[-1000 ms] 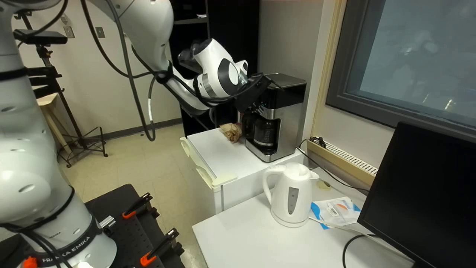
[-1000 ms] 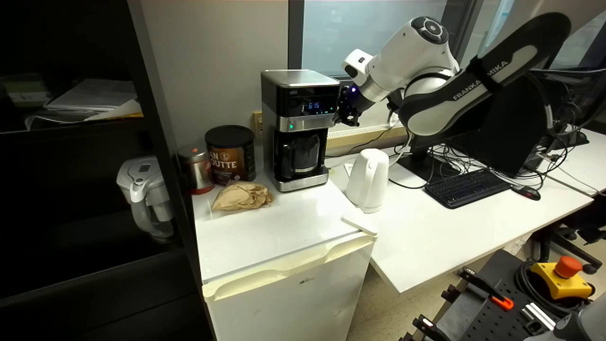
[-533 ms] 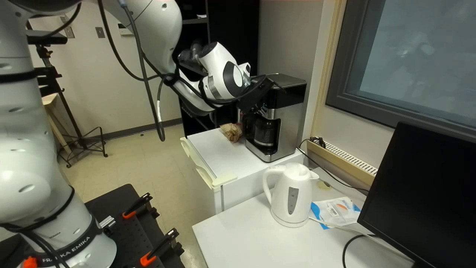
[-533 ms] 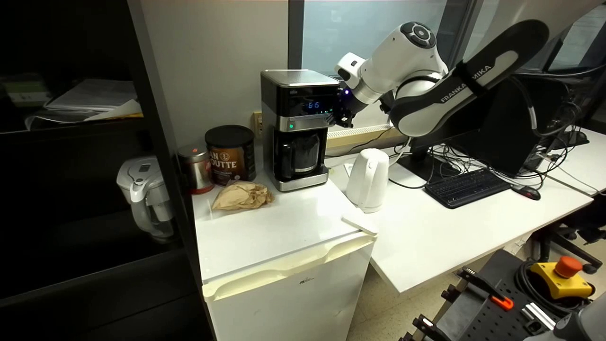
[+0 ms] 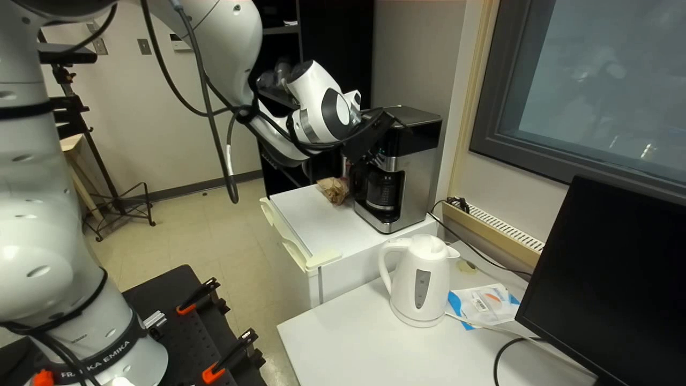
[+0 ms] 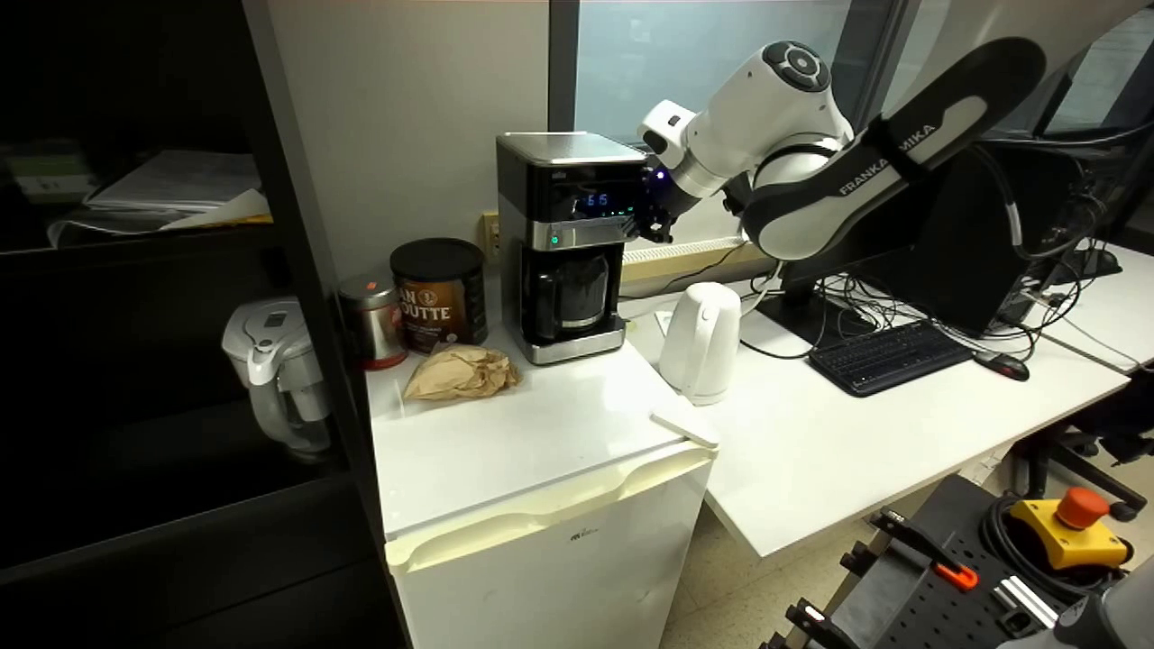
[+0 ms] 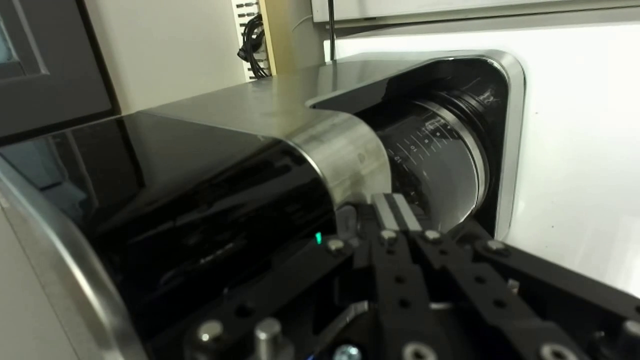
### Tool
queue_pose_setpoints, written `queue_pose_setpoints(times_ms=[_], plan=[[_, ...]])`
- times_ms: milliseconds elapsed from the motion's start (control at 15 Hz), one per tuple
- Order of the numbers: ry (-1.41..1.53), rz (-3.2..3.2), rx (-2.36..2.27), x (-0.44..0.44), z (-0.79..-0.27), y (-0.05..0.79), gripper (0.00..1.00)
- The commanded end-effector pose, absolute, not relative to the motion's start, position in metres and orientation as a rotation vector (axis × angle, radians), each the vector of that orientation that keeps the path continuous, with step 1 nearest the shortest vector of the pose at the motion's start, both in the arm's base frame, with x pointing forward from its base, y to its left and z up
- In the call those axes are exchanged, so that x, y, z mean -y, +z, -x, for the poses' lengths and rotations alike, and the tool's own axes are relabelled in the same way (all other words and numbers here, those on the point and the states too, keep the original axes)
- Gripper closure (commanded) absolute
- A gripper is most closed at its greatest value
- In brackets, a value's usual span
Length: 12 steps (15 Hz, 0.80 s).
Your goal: Press a button on the coffeemaker.
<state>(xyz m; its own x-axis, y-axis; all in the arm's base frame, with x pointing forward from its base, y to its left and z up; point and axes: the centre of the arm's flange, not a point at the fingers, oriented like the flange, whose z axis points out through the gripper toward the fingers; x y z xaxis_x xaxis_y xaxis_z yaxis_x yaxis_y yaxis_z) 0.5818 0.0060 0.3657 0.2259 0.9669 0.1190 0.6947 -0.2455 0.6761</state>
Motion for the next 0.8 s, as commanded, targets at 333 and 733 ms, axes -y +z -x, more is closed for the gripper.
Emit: queue_pose_setpoints(times_ms=[333,733], plan=[[0.711,-1.873,-1.614,-0.020,-0.560,0.370,0.97],[0.689,-1.788,-1.650,-0.027,-0.537,0.373,0.98]])
